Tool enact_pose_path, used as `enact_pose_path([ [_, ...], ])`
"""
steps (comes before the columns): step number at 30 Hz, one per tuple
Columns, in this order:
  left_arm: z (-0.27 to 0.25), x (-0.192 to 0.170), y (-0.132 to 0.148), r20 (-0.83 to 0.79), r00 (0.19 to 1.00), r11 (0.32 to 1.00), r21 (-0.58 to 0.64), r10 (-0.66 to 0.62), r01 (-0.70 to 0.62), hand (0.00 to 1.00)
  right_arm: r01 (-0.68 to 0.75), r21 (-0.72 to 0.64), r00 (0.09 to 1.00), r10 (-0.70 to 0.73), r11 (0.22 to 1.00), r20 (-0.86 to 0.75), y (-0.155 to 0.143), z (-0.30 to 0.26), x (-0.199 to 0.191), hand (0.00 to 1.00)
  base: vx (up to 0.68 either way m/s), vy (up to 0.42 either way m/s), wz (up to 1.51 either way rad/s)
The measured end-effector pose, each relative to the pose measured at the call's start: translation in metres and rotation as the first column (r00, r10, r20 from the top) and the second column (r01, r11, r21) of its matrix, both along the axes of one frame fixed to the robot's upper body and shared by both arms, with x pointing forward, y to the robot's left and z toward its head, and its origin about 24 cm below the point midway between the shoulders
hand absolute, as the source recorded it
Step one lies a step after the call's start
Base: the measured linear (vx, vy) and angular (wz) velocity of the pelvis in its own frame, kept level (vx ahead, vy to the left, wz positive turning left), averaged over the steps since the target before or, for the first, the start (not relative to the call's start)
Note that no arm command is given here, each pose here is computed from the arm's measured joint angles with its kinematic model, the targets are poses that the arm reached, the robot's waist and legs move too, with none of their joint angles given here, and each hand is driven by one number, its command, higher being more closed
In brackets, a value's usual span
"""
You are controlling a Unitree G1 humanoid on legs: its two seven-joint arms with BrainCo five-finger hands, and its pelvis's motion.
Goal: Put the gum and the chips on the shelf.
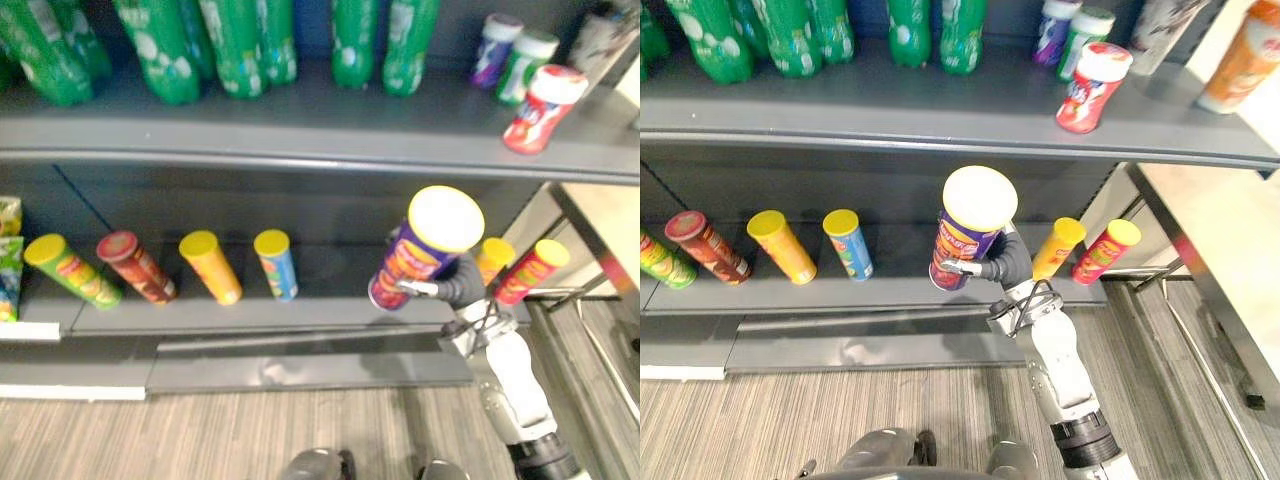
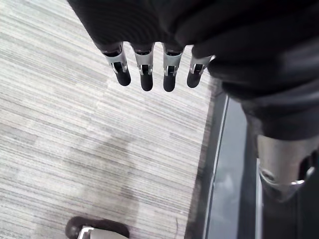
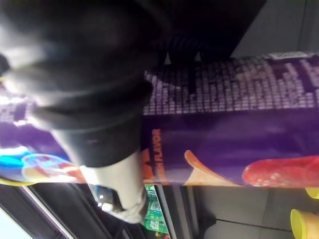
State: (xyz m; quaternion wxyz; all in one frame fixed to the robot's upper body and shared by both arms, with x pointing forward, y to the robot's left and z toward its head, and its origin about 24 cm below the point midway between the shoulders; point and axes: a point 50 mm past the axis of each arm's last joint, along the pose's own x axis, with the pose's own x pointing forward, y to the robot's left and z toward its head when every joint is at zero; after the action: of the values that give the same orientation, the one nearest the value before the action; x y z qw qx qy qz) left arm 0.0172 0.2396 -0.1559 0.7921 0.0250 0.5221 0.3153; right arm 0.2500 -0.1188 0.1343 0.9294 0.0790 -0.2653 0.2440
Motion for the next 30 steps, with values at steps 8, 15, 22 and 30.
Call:
enact_pose_path([
  [8, 0.0, 0.006, 0.0, 0.021, 1.0, 1.0, 0.001, -0.007, 0.007, 0.0, 0.005, 0.033, 1.0, -0.005, 0.999, -0.004, -0.002, 0.0, 0.0, 1.0, -0.06, -0.088, 0.23],
  [15, 0.0, 0.017, -0.002, 0.065, 0.997, 0.999, -0.011, -0.031, 0.032, 0.0, 0.016, 0.0, 1.0, -0.016, 1.0, -0.011, -0.002, -0.004, -0.001, 1.0, -0.1, -0.175, 0.14],
  [22, 0.005, 0.052, -0.007, 0.16, 0.981, 0.993, -0.002, -0.112, 0.114, 0.0, 0.004, -0.066, 0.996, -0.01, 0.998, -0.084, 0.005, -0.024, 0.0, 1.0, -0.01, -0.114, 0.04],
  [30, 0.026, 0.116, -0.013, 0.348, 0.913, 0.977, 0.053, -0.213, 0.207, 0.0, 0.05, -0.121, 0.998, -0.055, 0.991, -0.036, 0.013, -0.009, 0.03, 1.0, 0.03, -0.017, 0.13],
])
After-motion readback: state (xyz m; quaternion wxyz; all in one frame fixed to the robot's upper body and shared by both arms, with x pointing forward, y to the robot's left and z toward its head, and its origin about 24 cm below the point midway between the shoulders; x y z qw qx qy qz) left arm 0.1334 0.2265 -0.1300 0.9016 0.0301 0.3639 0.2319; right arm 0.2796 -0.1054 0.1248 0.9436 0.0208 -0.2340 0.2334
